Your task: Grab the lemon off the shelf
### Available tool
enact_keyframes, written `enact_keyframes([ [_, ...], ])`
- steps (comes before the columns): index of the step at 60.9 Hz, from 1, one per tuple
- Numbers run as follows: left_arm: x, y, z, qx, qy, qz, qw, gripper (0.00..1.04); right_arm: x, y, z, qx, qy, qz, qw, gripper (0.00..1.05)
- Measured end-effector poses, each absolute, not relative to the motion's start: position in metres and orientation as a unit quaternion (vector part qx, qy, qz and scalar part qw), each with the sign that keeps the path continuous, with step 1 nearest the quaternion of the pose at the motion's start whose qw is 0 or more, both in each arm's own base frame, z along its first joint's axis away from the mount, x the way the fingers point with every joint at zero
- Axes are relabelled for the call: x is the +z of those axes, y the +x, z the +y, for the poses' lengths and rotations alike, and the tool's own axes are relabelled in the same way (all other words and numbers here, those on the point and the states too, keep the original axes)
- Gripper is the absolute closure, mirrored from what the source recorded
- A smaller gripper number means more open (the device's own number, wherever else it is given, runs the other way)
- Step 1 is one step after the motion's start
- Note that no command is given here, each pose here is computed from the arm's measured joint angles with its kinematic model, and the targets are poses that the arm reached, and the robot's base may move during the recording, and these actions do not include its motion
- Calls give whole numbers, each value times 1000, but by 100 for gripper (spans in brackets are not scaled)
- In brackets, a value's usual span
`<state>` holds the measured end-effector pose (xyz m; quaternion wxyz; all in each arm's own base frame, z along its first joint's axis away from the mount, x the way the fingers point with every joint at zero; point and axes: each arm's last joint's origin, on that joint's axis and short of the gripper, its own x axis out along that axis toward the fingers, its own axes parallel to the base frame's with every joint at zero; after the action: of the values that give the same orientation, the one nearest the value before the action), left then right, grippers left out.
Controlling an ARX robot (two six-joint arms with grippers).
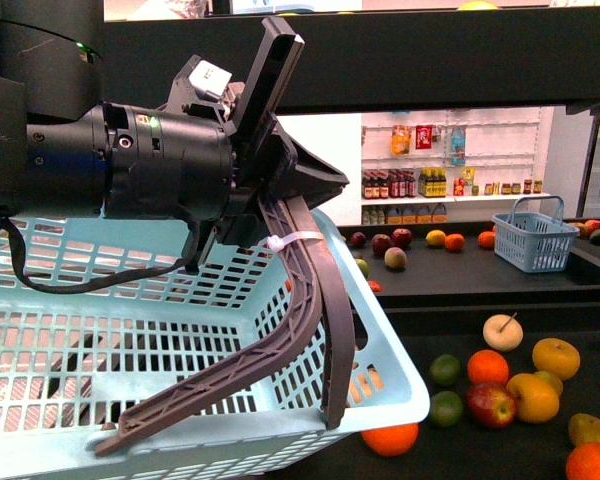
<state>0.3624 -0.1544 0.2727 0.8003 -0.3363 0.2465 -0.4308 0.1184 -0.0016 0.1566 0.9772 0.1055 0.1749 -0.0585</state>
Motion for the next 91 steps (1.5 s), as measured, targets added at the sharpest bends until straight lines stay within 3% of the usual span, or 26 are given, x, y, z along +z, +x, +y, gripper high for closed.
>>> enact_keyframes([
  [8, 273, 362, -155, -433, -336, 247, 799, 98, 158, 160, -9, -95, 134, 189, 968, 7],
  [16, 273, 362, -155, -433, -335, 247, 799, 98, 149, 216, -5, -77, 140, 222, 962, 7],
  [29, 273, 363, -154, -430, -337, 246, 801, 98, 77, 293, 2, -69, 97, 336, 934, 7],
  [41, 273, 362, -154, -432, -336, 247, 799, 98, 36, 353, 0, -41, 86, 343, 934, 7],
  [91, 273, 362, -154, -432, -336, 247, 800, 99, -67, 462, 0, 7, 75, 342, 937, 7],
])
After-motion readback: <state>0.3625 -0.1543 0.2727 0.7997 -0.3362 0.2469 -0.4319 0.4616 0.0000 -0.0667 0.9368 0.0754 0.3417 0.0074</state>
